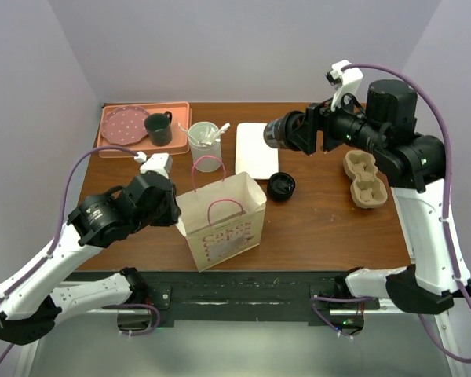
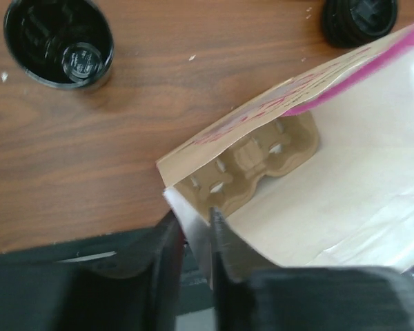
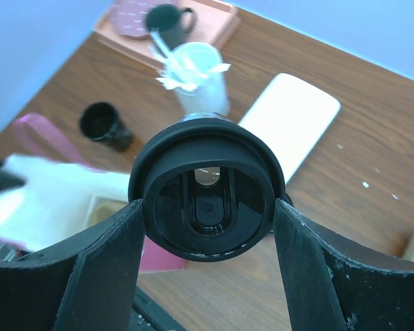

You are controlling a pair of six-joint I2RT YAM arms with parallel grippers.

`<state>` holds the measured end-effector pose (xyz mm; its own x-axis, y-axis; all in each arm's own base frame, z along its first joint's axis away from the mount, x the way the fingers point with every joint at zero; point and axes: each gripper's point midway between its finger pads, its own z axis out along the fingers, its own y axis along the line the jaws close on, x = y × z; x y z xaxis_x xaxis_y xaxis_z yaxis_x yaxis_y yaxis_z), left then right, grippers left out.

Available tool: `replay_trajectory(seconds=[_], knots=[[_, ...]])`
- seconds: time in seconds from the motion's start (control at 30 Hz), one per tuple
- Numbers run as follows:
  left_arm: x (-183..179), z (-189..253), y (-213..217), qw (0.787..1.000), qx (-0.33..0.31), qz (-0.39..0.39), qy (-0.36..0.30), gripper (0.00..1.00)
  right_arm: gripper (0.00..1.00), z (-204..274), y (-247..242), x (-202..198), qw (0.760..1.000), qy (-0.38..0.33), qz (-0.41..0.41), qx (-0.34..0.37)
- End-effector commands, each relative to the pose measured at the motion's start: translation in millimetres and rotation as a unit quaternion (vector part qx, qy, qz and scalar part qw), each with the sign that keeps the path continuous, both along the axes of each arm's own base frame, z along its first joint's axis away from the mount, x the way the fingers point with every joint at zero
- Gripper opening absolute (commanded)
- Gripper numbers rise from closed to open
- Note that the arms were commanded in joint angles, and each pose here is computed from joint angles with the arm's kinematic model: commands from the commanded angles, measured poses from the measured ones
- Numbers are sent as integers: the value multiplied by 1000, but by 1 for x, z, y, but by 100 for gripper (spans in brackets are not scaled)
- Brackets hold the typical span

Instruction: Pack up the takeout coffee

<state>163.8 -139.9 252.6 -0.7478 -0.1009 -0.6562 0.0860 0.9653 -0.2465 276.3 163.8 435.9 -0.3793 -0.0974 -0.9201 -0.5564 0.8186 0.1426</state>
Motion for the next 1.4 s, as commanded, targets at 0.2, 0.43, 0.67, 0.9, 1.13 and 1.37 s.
replay_trajectory(seconds=[0.2,0.43,0.67,0.9,1.13,1.37], knots=[[43,56,-43,983,-37,-92,-155,0,51,23,31,-61,986,-48,148,51],[55,56,-47,979,-30,-97,-176,0,52,39,24,-87,980,-85,168,59],[56,45,-56,988,-10,-107,-115,0,51,72,33,-105,965,-116,212,100],[63,48,-61,992,-18,-90,-91,0,51,80,41,-111,957,-117,239,118],[66,53,-71,991,-50,-93,-80,0,49,52,56,-113,957,-72,263,94],[65,55,-66,991,-58,-83,-84,0,46,13,74,-113,965,-35,260,11]])
